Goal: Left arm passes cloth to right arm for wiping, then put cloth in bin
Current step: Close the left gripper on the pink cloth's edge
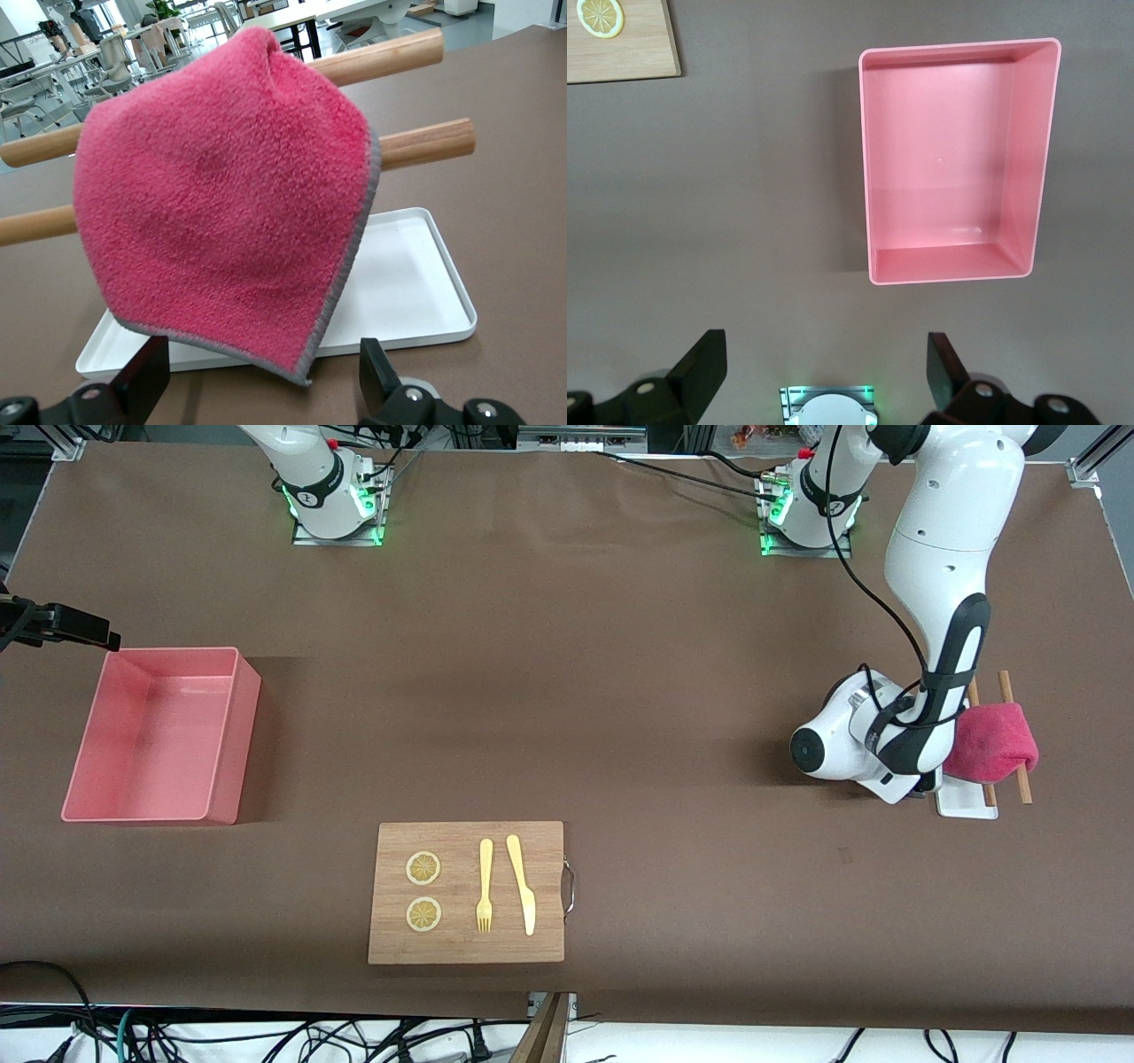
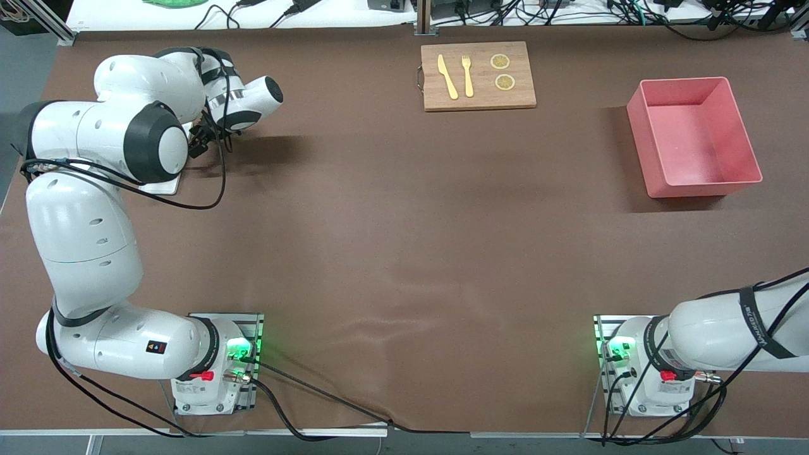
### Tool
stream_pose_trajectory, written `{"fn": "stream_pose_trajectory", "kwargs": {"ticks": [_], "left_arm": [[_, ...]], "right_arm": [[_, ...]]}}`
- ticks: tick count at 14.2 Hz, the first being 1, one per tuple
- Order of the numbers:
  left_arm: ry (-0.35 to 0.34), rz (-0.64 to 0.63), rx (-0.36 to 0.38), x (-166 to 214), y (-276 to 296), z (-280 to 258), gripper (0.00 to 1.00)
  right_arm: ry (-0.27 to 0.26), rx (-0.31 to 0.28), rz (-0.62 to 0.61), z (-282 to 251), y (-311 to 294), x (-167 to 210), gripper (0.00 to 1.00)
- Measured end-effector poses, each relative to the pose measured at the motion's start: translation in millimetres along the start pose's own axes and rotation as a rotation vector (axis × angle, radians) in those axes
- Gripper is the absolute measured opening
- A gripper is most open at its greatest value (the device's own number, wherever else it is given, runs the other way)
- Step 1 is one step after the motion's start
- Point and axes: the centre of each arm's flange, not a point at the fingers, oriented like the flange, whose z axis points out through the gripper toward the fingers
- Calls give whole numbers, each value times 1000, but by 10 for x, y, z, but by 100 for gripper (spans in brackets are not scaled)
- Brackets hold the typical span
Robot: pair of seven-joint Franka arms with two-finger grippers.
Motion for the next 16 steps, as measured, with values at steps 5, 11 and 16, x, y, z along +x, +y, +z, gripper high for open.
{"fn": "stream_pose_trajectory", "kwargs": {"ticks": [5,11,16], "left_arm": [[8,-1,20,-86,-16,124,89],[11,-10,25,-51,-7,157,42],[11,-3,25,-51,-7,157,6]], "right_arm": [[0,0,0,1,0,1,100],[9,0,0,27,0,48,100],[9,1,0,30,-2,53,100]]}}
